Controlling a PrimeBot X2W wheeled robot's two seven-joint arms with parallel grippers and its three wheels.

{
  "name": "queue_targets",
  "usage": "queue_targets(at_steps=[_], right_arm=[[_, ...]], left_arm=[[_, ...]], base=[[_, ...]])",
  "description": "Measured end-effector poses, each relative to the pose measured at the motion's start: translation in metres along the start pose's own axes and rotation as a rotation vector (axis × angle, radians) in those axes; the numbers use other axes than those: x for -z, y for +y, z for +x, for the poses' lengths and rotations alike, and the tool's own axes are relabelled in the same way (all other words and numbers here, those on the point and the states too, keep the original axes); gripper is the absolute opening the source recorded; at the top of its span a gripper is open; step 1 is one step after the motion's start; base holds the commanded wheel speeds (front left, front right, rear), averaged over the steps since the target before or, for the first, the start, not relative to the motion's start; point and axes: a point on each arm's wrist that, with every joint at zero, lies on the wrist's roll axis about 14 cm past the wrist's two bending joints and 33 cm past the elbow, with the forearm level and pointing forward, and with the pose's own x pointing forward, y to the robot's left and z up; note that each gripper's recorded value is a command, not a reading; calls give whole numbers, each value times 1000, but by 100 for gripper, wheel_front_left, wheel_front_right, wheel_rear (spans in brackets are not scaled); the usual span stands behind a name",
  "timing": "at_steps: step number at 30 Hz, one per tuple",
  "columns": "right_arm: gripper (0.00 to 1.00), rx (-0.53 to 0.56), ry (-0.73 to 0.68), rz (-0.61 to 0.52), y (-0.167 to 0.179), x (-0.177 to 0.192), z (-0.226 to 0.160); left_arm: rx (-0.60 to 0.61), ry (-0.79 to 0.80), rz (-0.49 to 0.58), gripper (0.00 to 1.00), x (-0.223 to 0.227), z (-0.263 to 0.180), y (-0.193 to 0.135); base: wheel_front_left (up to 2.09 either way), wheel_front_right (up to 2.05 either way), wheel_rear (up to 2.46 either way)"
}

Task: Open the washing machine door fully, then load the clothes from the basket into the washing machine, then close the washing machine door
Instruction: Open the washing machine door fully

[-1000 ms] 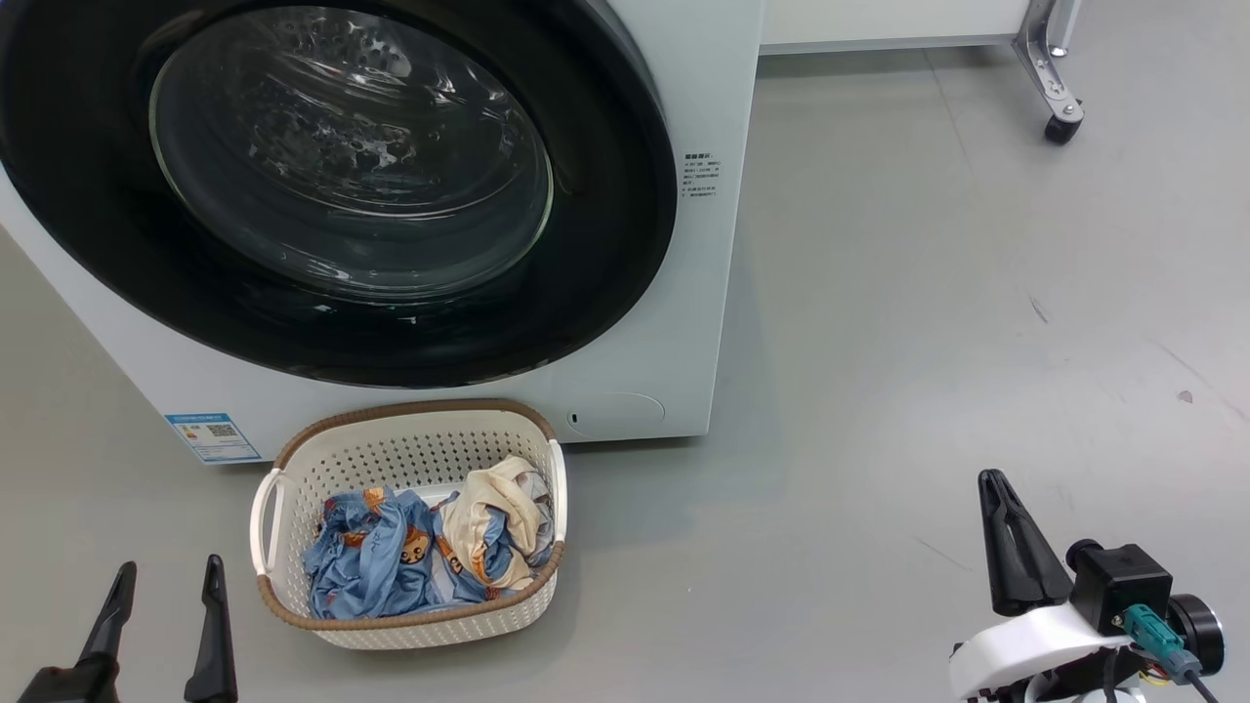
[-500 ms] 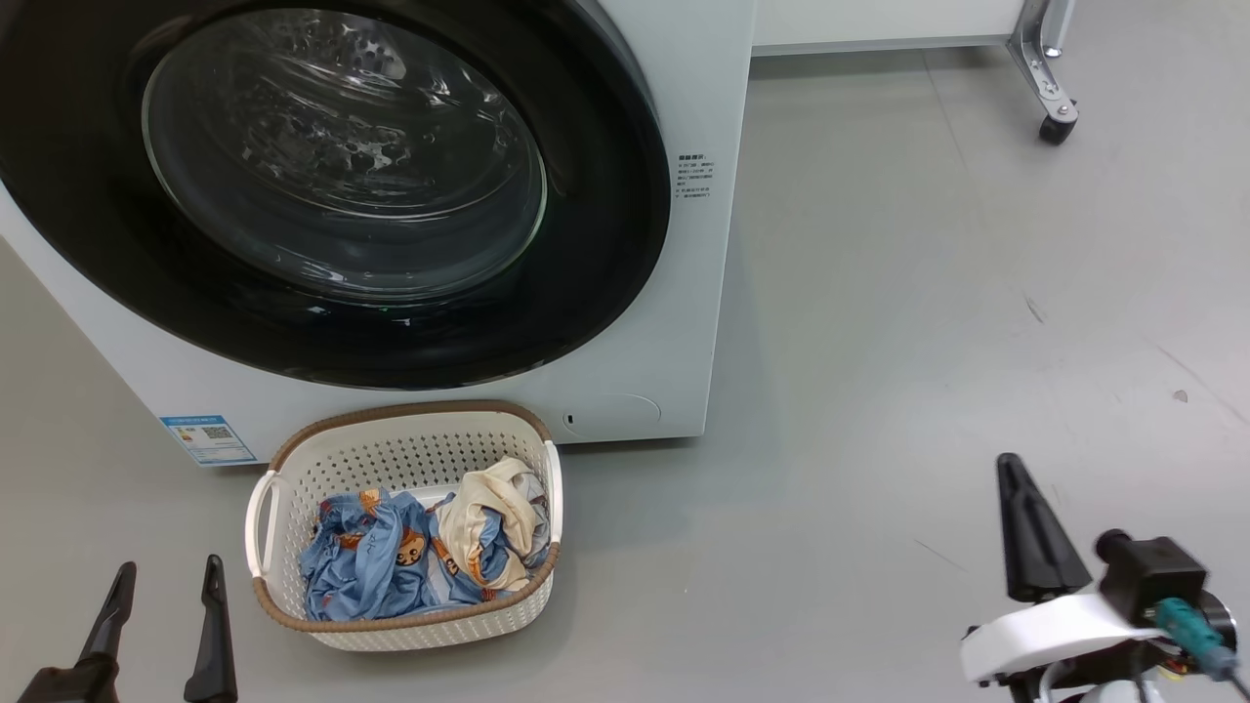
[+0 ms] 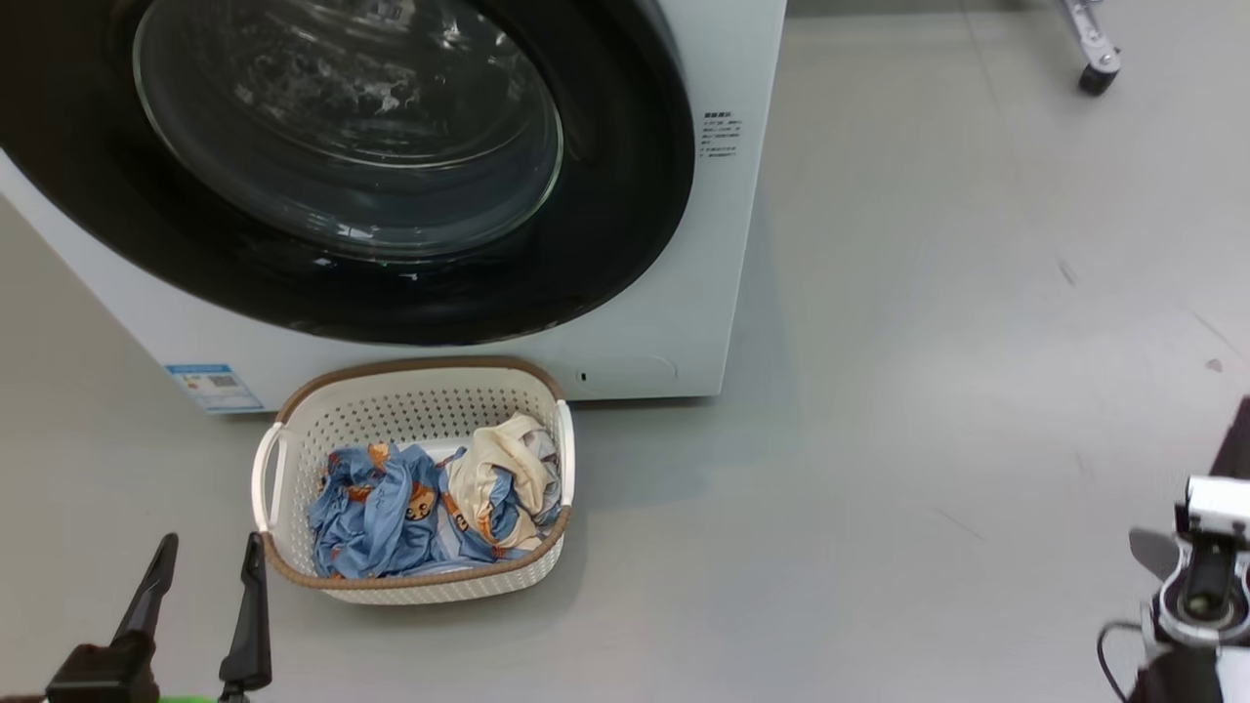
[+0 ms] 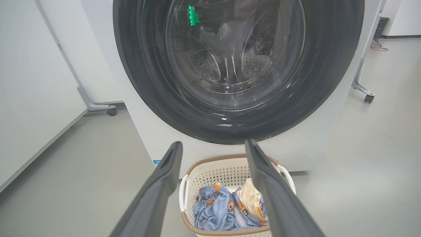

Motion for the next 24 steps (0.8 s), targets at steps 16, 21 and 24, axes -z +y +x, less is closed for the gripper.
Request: queue_targets(at_steps=[16, 21, 24], right_arm=[[0, -175, 445, 497, 102, 105, 71], [0, -280, 528, 469, 136, 124, 95], [0, -317, 585, 449, 149, 143, 104]], left_arm=[[-99, 0, -87, 100, 1, 1, 20], [-141, 28, -87, 100, 9, 0, 31], [-165, 47, -86, 100, 14, 1, 37]], base=[[0, 0, 0], [0, 0, 0], [0, 0, 0]])
